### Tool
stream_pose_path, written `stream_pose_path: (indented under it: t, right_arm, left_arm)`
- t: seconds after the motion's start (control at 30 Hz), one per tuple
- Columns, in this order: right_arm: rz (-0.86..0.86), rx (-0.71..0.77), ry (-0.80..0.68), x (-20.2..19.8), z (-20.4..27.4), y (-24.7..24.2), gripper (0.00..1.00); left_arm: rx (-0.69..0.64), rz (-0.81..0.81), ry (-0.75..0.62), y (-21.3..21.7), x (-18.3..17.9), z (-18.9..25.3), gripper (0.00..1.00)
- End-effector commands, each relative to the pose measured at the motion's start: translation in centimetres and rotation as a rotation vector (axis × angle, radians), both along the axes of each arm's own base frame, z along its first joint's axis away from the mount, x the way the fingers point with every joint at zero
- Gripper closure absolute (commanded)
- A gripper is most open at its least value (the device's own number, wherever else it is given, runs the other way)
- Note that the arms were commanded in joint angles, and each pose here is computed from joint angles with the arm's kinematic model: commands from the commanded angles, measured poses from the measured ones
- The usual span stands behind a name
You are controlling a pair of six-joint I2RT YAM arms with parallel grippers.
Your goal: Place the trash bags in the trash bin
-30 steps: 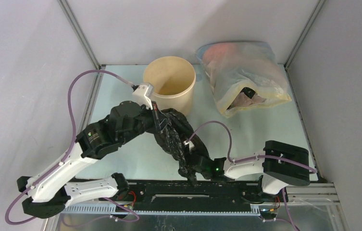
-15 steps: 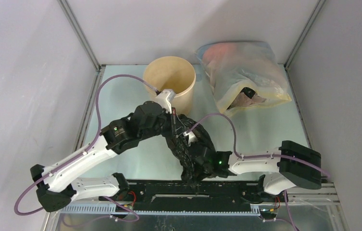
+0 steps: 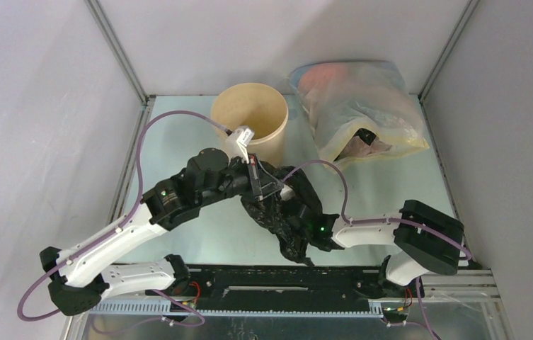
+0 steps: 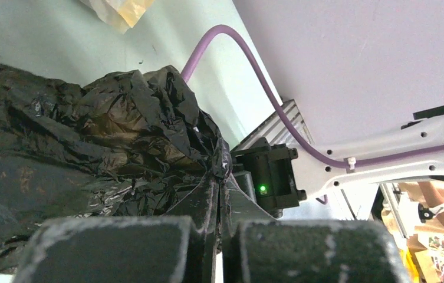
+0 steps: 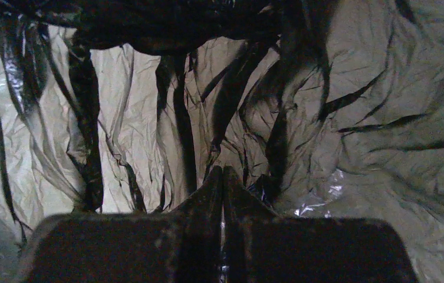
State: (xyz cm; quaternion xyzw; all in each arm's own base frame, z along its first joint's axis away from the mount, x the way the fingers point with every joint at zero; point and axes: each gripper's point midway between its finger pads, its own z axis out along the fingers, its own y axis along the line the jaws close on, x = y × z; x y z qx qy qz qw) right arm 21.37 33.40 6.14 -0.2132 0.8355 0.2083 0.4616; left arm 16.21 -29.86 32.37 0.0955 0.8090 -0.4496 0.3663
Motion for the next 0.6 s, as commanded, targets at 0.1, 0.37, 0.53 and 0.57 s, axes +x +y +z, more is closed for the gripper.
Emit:
stream_pose_path:
  t: [0.1,0.37,0.53,0.57]
  right_arm:
    - [0.085,0.258,-0.017,-0.6,4.8,2.6,1.00]
    - [-0.070,0.326,0.043,1.1,5.5,-1.4,1.00]
    - [-0.466,0.172,0.033,3.0,3.5,-11.2,1.00]
    - [-0.503,0.159,0.013,3.0,3.8,-12.7,1.00]
  left_arm:
    - [-0.059,-0.070,0.013,-1.4,-0.9,0.3,1.00]
    - [-0.097,-0.146,0.050,-3.9,-1.5,-0.2,1.00]
    - [-0.137,-0.192,0.028,-4.3,-2.4,1.3,1.00]
    - [-0.139,-0.178,0.018,-4.0,-2.3,1.4,1.00]
